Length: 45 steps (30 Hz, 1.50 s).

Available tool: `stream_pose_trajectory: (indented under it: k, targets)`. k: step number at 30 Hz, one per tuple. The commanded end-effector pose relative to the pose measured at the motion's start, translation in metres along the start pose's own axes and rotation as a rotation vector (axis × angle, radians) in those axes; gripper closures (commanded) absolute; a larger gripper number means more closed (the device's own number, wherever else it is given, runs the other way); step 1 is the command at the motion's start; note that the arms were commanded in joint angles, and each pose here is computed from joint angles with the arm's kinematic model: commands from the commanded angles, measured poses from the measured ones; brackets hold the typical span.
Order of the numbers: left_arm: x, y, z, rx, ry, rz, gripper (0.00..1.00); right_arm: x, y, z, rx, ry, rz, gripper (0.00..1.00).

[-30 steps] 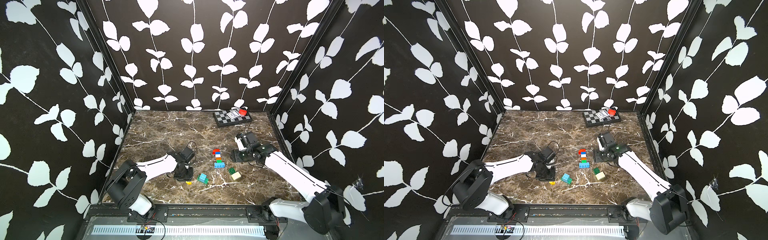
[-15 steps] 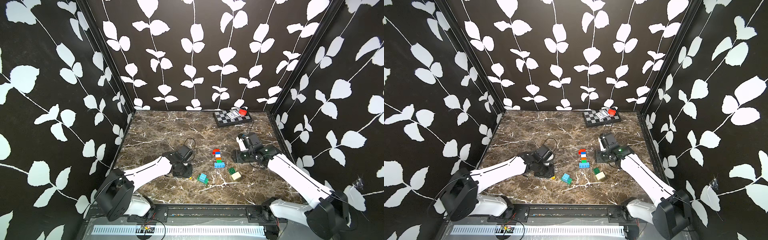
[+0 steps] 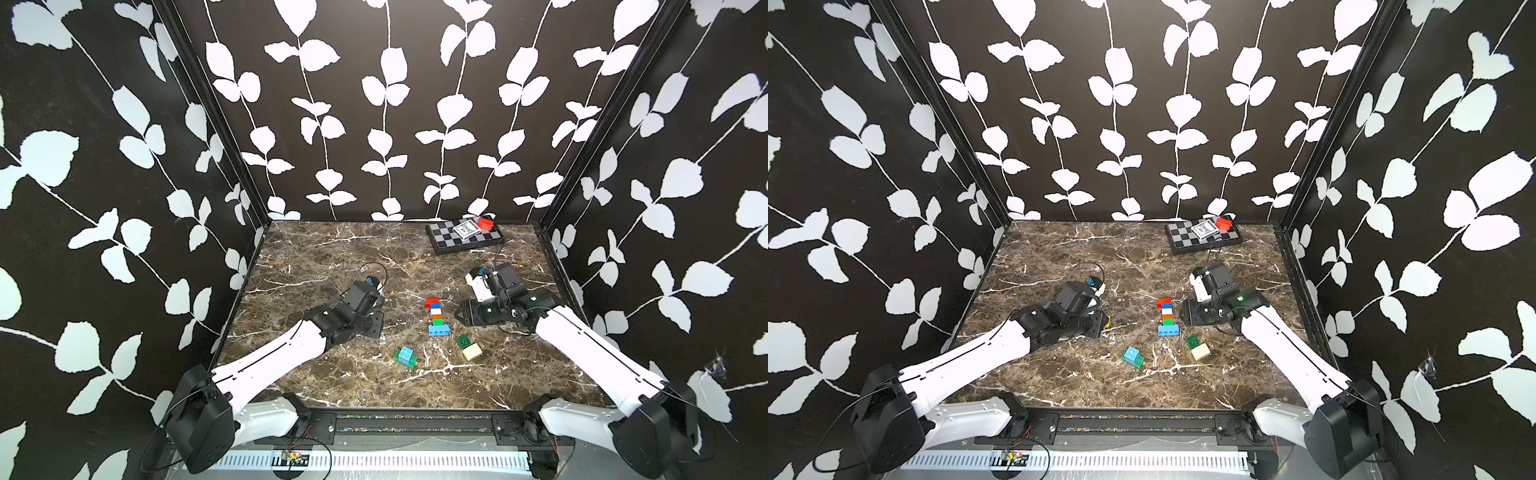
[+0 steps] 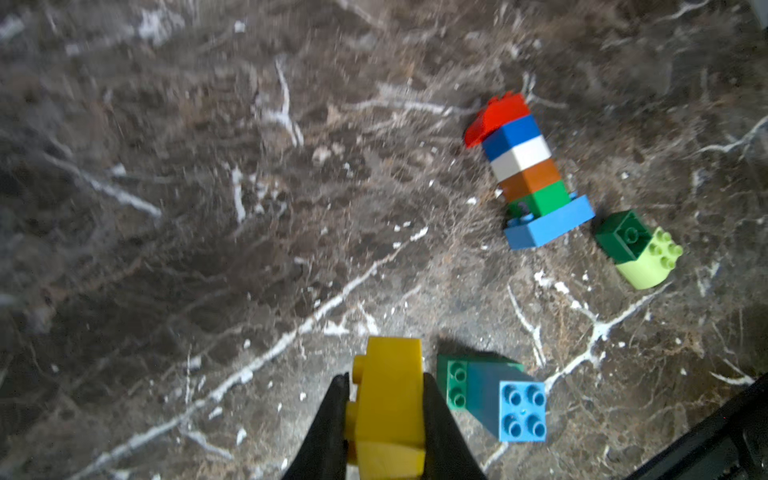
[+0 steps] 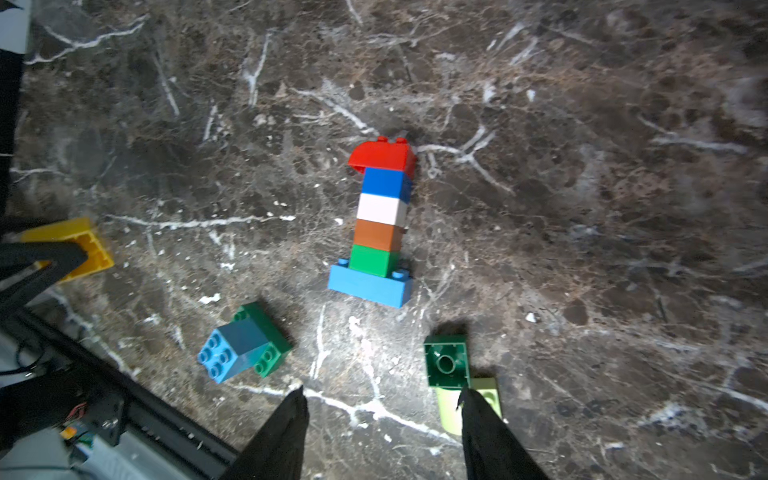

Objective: Assemble the number 1 with lego
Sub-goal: Pick up the lego brick from the center of the board, then place the lego brick at the center of the board.

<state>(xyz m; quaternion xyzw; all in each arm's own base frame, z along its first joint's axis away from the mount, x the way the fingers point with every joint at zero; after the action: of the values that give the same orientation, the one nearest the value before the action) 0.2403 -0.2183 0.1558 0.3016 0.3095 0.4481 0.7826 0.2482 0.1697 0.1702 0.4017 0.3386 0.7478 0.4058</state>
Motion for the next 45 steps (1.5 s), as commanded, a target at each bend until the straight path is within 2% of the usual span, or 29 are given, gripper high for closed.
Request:
stream_pose_trajectory:
  k: [1, 5, 7, 13, 21, 25, 36, 45]
  targets:
    - [-0.017, 0.014, 0.039, -0.198, -0.211, -0.062, 1.0, 0.031, 0.016, 0.016, 0.009, 0.027, 0.148, 0.41]
    - [-0.04, 0.028, 0.056, -0.325, -0.412, -0.162, 1.0, 0.054, 0.03, 0.022, 0.05, 0.035, 0.256, 0.41]
    - [-0.059, 0.035, 0.058, -0.386, -0.579, -0.25, 1.0, 0.065, 0.038, 0.026, 0.06, 0.032, 0.311, 0.39]
    - [-0.089, 0.053, 0.063, -0.485, -0.955, -0.348, 1.0, 0.093, 0.057, 0.041, 0.039, 0.004, 0.454, 0.32]
    - [-0.107, 0.061, 0.074, -0.552, -1.201, -0.351, 1.0, 0.113, 0.072, 0.069, -0.065, 0.047, 0.522, 0.24]
    - [-0.11, 0.061, 0.078, -0.563, -1.243, -0.339, 1.0, 0.123, 0.068, 0.073, -0.068, 0.093, 0.526, 0.23]
    - [-0.112, 0.056, 0.084, -0.559, -1.219, -0.32, 1.0, 0.143, 0.04, 0.075, -0.068, 0.16, 0.488, 0.24]
    - [-0.112, 0.051, 0.085, -0.546, -1.2, -0.316, 1.0, 0.15, 0.015, 0.081, -0.067, 0.123, 0.456, 0.34]
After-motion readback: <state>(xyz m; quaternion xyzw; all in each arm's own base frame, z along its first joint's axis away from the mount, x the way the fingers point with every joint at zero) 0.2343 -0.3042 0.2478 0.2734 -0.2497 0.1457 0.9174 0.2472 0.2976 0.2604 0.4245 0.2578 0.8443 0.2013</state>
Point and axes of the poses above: each gripper's point midway between its finger pads, its own y axis back along the fingers, its own x axis along the line the jaws close on, z = x × y, the point moved 1 cm from there along y, back along the fingers, and after that the axes turned 4 degrees about y, right-handed, at the moved point
